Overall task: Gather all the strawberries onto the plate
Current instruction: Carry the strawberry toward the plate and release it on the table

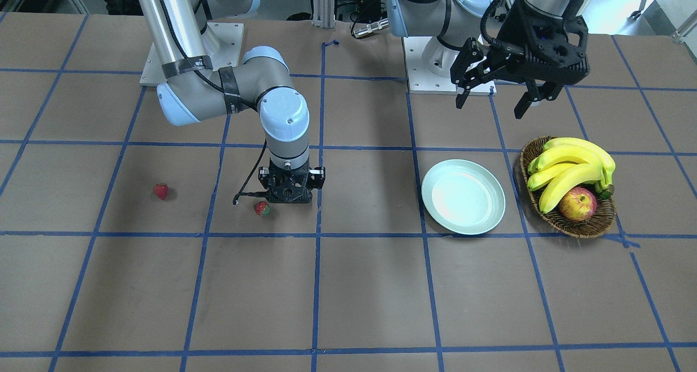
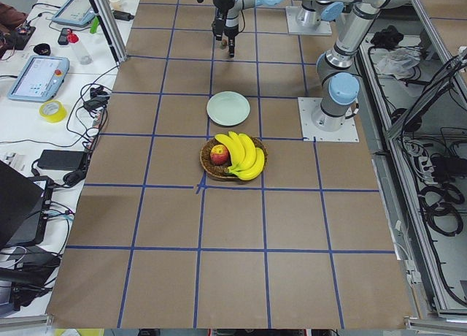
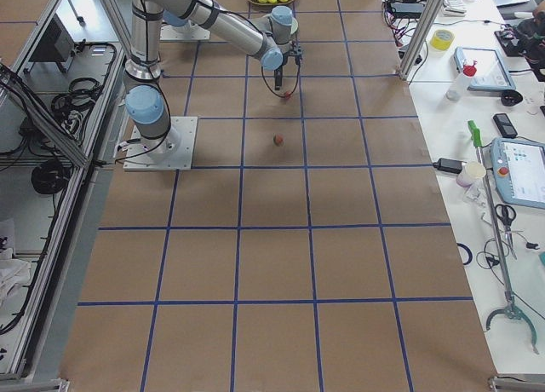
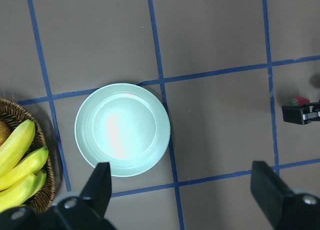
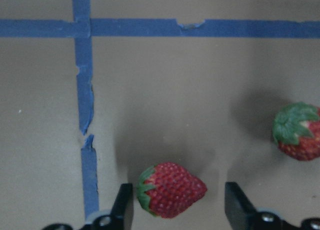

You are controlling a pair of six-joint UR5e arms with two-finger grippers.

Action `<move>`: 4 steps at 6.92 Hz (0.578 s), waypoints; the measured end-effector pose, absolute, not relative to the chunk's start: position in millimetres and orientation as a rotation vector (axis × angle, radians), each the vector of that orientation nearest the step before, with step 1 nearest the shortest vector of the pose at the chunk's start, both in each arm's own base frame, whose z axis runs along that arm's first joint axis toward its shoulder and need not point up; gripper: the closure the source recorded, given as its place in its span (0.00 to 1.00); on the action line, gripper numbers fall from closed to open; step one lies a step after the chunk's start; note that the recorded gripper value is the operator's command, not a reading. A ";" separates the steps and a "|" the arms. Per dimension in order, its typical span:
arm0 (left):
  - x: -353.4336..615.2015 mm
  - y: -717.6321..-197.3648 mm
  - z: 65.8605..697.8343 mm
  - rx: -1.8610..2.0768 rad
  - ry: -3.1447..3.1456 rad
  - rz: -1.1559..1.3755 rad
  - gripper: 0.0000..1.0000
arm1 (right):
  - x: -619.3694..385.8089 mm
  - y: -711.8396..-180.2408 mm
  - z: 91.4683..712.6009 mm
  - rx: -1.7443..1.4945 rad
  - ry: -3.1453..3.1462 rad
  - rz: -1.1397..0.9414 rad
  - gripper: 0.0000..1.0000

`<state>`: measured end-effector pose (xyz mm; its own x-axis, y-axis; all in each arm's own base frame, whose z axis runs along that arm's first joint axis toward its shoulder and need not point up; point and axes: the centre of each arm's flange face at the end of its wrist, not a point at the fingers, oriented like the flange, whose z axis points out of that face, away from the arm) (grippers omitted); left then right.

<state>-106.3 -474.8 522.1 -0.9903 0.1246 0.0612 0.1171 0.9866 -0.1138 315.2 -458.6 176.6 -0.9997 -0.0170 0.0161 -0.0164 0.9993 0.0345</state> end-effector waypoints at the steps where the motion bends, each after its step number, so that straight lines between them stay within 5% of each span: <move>1: -105.7 -473.4 518.7 -0.184 -3.064 0.160 0.00 | 316.4 -461.1 179.7 0.026 -3.129 -0.042 1.00; 4: -105.1 -472.8 515.5 -0.182 -3.064 0.150 0.00 | 335.8 -469.2 198.2 -0.065 -3.209 -0.014 1.00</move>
<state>-105.1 -472.8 515.5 -0.9907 0.1212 0.0626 0.1145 0.9882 -0.1014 335.8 -469.2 198.2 -0.9969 0.0408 -0.0679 0.0403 0.9991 0.0101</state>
